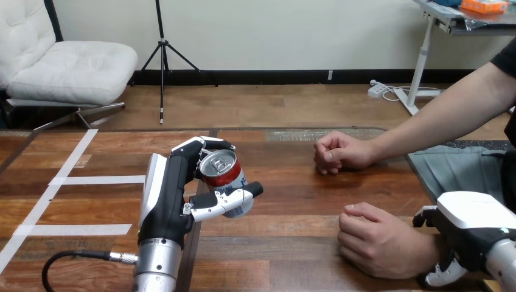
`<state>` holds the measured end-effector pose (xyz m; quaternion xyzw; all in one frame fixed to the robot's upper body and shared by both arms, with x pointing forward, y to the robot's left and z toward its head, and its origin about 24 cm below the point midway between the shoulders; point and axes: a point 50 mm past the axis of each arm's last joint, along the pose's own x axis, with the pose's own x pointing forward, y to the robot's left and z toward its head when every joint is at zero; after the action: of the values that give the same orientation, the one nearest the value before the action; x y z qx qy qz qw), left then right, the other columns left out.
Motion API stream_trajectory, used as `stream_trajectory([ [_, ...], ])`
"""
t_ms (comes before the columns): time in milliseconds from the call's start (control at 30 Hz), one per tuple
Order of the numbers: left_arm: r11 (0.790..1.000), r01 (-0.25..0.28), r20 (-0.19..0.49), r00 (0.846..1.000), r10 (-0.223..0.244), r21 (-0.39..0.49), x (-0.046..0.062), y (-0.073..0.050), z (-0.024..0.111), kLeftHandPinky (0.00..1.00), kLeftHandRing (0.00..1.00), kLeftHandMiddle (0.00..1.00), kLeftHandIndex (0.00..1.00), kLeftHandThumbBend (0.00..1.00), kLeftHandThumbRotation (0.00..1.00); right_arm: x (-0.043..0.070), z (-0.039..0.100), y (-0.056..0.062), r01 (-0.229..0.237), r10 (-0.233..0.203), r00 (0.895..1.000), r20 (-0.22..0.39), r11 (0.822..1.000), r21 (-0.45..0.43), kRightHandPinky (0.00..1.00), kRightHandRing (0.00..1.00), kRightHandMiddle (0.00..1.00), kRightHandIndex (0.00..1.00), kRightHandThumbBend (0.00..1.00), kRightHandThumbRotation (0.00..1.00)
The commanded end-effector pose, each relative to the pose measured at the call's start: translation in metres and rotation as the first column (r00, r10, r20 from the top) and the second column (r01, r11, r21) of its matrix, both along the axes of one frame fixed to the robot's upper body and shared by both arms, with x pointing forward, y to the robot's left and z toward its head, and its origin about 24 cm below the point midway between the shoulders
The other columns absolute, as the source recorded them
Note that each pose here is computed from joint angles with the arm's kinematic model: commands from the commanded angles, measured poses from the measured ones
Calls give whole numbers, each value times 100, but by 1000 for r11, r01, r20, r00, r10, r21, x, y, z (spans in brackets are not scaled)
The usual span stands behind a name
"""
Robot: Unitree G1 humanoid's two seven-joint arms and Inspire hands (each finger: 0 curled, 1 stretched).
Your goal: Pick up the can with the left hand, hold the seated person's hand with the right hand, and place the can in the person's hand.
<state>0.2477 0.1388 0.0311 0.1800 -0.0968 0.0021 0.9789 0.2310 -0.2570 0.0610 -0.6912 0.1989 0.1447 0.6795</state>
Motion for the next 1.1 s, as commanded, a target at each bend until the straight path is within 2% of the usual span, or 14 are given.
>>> stream_trajectory([
  [0, 1000, 14, 137, 991, -12, -14, 9, -1, 29, 46, 42, 45, 56, 69, 0, -8, -7, -20, 50, -56, 994, -93, 996, -70, 79, 85, 86, 83, 88, 5],
  [267, 1000, 10, 134, 991, -8, -10, 10, -1, 29, 46, 42, 45, 56, 69, 0, -11, -9, -25, 48, -57, 992, -111, 995, -84, 83, 87, 89, 85, 91, 9],
  [467, 1000, 12, 134, 991, -9, -16, 10, -2, 29, 46, 42, 45, 56, 69, 0, -12, -10, -26, 64, -78, 987, -140, 993, -96, 87, 91, 92, 88, 89, 10],
  [1067, 1000, 11, 131, 991, -9, -10, 10, -1, 29, 46, 42, 45, 56, 69, 0, -15, -10, -27, 71, -80, 991, -106, 994, -80, 88, 92, 93, 89, 89, 11],
])
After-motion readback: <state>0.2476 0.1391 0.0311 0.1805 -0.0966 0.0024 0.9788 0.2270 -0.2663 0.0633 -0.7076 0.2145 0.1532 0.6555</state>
